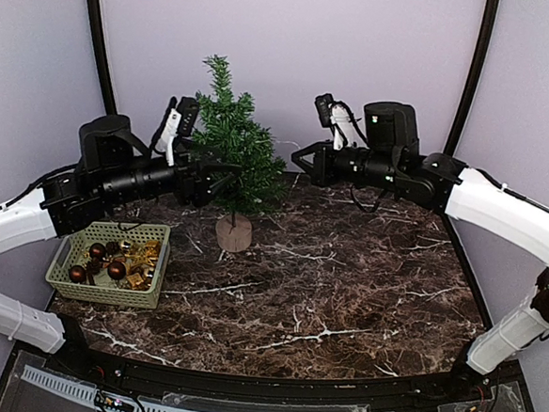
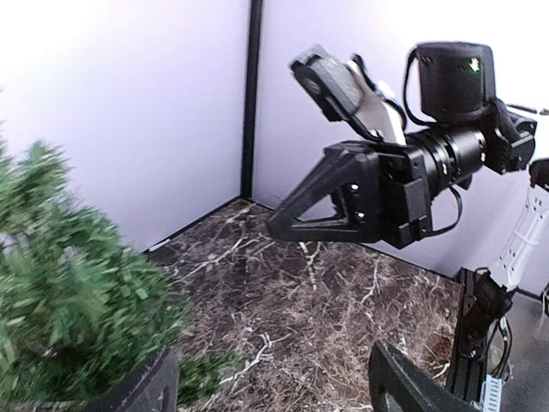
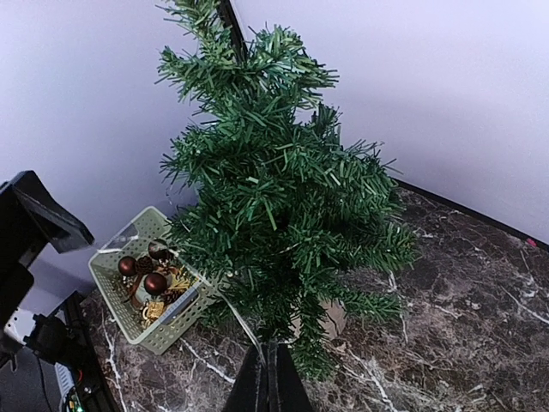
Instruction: Decorate the small christmas tree
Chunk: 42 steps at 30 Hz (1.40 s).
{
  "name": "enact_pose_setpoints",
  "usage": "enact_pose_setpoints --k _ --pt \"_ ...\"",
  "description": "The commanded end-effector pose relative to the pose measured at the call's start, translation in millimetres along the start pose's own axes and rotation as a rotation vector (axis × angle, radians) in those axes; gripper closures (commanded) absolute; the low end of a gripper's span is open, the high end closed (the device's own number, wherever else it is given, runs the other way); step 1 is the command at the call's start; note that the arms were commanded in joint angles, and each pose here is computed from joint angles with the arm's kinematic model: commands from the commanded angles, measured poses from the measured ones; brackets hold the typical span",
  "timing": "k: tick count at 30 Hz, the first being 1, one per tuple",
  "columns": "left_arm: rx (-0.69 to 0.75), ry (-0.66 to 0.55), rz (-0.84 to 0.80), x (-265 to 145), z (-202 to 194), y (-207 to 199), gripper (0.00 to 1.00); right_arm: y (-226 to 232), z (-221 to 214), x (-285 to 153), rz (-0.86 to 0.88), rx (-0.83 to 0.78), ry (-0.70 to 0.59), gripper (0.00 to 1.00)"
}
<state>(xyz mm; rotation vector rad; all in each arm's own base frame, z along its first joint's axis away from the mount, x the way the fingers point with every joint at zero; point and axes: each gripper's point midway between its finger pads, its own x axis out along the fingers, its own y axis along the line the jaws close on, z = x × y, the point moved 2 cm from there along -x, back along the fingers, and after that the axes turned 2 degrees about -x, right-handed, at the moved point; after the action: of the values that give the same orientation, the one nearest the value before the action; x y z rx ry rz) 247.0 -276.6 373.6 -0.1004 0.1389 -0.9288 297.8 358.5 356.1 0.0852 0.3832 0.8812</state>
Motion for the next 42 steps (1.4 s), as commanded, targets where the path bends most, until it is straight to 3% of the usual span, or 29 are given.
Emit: enact_pose_setpoints --k 1,8,16,24,33,42 --pt "0.198 -0.003 -0.073 36 7 -24 0.20 8 27 -26 0.091 0.035 -0.115 1.00" --pt "0.286 -0.006 -0.024 89 1 -11 0.18 5 30 -44 0.148 0.067 -0.147 1.00" --pt "0.305 -0.087 0.073 97 17 2 0.15 5 32 -59 0.179 0.077 -0.165 1.00" --pt "0.342 -0.133 0.017 97 34 -9 0.37 7 35 -76 0.196 0.087 -0.193 1.00" --pt "0.364 -0.098 -0.040 115 29 -15 0.74 10 35 -82 0.210 0.093 -0.194 1.00" --pt "0.363 -0.037 -0.081 120 13 -18 0.76 8 37 -85 0.196 0.093 -0.207 1.00"
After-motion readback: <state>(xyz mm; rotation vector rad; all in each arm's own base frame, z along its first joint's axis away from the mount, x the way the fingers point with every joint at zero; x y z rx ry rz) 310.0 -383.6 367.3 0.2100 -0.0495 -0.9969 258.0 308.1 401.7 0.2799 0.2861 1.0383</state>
